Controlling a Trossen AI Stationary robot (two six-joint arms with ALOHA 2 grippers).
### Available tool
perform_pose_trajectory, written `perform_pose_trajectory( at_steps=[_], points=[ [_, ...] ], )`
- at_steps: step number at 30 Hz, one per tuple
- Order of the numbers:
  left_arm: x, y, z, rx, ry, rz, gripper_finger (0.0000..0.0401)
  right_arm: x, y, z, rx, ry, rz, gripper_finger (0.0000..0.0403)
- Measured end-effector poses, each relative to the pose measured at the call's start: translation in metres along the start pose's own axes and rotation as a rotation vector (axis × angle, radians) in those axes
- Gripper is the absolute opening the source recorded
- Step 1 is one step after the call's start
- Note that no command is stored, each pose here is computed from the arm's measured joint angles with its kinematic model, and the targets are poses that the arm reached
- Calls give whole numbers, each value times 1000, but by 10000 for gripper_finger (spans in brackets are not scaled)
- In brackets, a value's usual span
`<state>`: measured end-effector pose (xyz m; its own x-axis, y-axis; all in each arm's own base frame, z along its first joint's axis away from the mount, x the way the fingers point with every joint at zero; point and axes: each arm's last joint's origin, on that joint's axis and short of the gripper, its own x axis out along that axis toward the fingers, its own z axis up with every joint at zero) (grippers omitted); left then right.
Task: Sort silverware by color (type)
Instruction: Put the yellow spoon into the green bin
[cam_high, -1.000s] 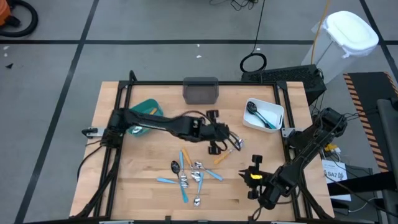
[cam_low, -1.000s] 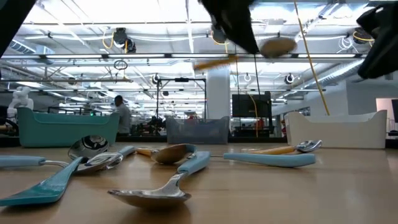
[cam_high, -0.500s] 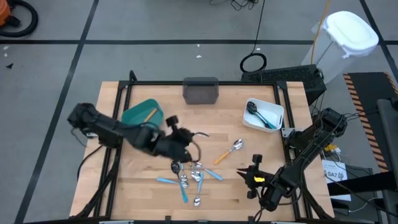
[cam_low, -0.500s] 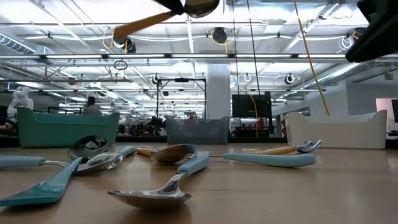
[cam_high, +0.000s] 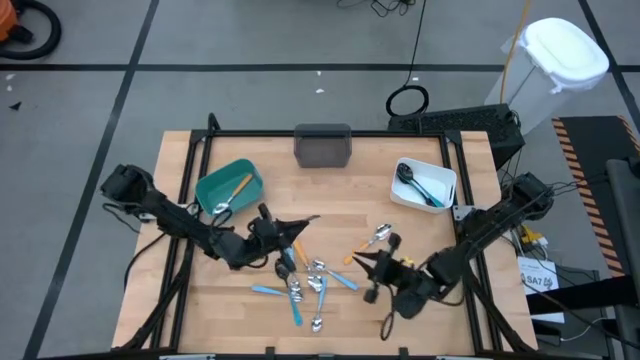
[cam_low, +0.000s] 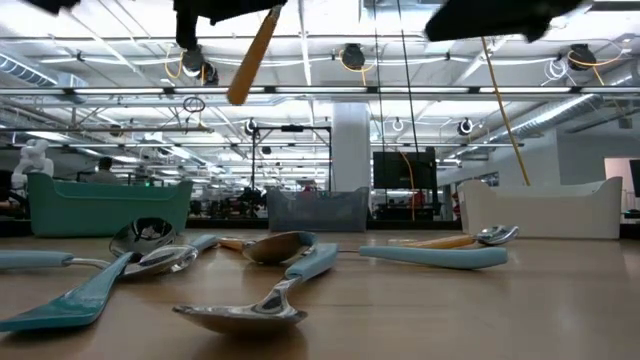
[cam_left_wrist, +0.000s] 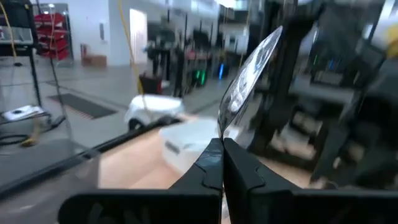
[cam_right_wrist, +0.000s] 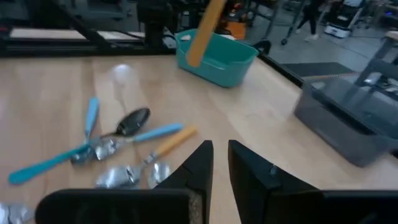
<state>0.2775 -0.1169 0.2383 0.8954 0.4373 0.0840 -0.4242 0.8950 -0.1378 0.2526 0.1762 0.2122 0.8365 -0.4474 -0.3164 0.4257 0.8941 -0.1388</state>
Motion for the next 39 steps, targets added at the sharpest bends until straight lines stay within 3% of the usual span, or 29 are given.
perform_pose_trajectory(
  at_steps=[4,13,17,25,29,34,39],
  points=[
    [1,-1,-11,-63,-87,-5,0,27,9,0,3,-44,-3,45],
    [15,-18,-38,-58,-183,7,0,87,26,-16,-63,-179,-4,53],
    [20,-25,-42,-69,-195,-3,0,104,22,-22,-62,-202,-44,95],
    [27,-34,-41,-8,-195,1,0,118,14,-27,-21,-191,-118,217],
    [29,-36,-39,1,-199,2,0,122,9,-26,-9,-188,-143,246],
    [29,-37,-40,8,-191,-5,0,129,6,-26,-18,-176,-72,245],
    [29,-37,-41,9,-182,-9,0,129,6,-26,-66,-174,-68,211]
  ],
)
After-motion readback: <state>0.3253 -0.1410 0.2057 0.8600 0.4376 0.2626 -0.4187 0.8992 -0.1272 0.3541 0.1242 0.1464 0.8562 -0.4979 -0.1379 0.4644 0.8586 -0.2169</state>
